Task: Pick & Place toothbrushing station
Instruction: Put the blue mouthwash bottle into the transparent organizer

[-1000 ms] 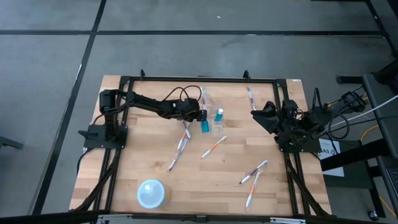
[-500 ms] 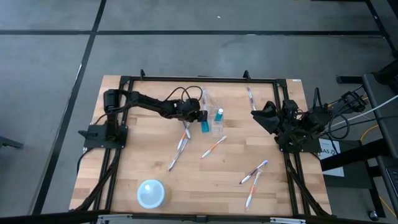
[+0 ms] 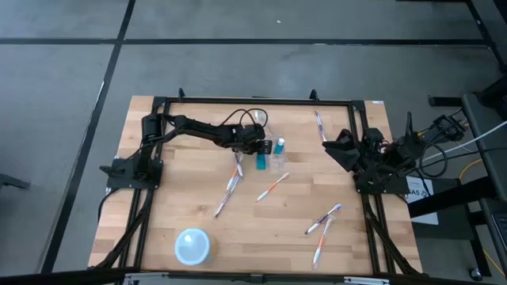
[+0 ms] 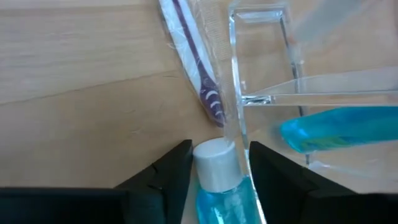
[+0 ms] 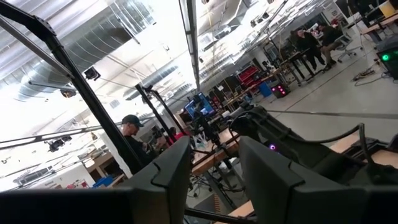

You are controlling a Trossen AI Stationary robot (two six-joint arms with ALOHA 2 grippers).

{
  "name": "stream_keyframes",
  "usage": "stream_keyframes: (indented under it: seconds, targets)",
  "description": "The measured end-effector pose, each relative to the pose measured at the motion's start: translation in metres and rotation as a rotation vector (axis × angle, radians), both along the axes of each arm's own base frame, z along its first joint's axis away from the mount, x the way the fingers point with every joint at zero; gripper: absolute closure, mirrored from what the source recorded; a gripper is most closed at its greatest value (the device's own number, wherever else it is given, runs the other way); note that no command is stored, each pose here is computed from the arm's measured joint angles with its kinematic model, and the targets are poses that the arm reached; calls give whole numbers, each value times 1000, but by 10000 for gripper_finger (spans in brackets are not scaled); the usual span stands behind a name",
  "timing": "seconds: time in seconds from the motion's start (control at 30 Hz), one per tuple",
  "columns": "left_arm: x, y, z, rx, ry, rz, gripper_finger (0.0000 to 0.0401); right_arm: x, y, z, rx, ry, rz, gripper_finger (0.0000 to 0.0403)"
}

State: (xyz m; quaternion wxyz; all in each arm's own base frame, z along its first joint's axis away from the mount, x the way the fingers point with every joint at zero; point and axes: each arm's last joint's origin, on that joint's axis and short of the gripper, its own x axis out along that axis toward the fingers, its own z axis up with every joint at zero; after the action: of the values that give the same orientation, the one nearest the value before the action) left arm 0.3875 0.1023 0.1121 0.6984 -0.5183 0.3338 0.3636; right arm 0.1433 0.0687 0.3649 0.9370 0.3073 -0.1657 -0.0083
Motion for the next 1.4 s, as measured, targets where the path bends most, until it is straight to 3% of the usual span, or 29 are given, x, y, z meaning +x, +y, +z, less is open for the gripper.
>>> stream_keyframes:
  seconds: [0.17, 0.4, 0.6, 0.7, 0.87, 0.97, 1.13, 1.27, 1.4]
  targets:
    - [-1, 0, -1, 8, 13, -13, 316, -1, 2, 0, -3, 6, -16, 261]
    - [-4, 2, 11, 39, 6, -48, 319, -2, 2, 1, -8, -6, -16, 261]
    - [-20, 3, 48, 72, 1, -50, 319, -2, 2, 2, -11, -10, -17, 261]
    - [-24, 0, 92, 195, -114, -127, 319, -3, 2, 2, -14, -13, -19, 261]
    - [-28, -22, 164, 568, -379, -369, 319, -3, 2, 3, -23, -18, -23, 261]
    - [-28, -28, 182, 753, -586, -462, 319, -3, 2, 3, -22, -18, -23, 261]
    - [-23, -25, 170, 911, -834, -485, 319, -3, 1, 3, 27, -21, -26, 261]
    - [-14, -14, 135, 996, -804, -505, 319, -3, 1, 3, 87, -30, -15, 261]
    - [-7, -9, 99, 1090, -761, -431, 319, -3, 0, 3, 141, -34, -20, 261]
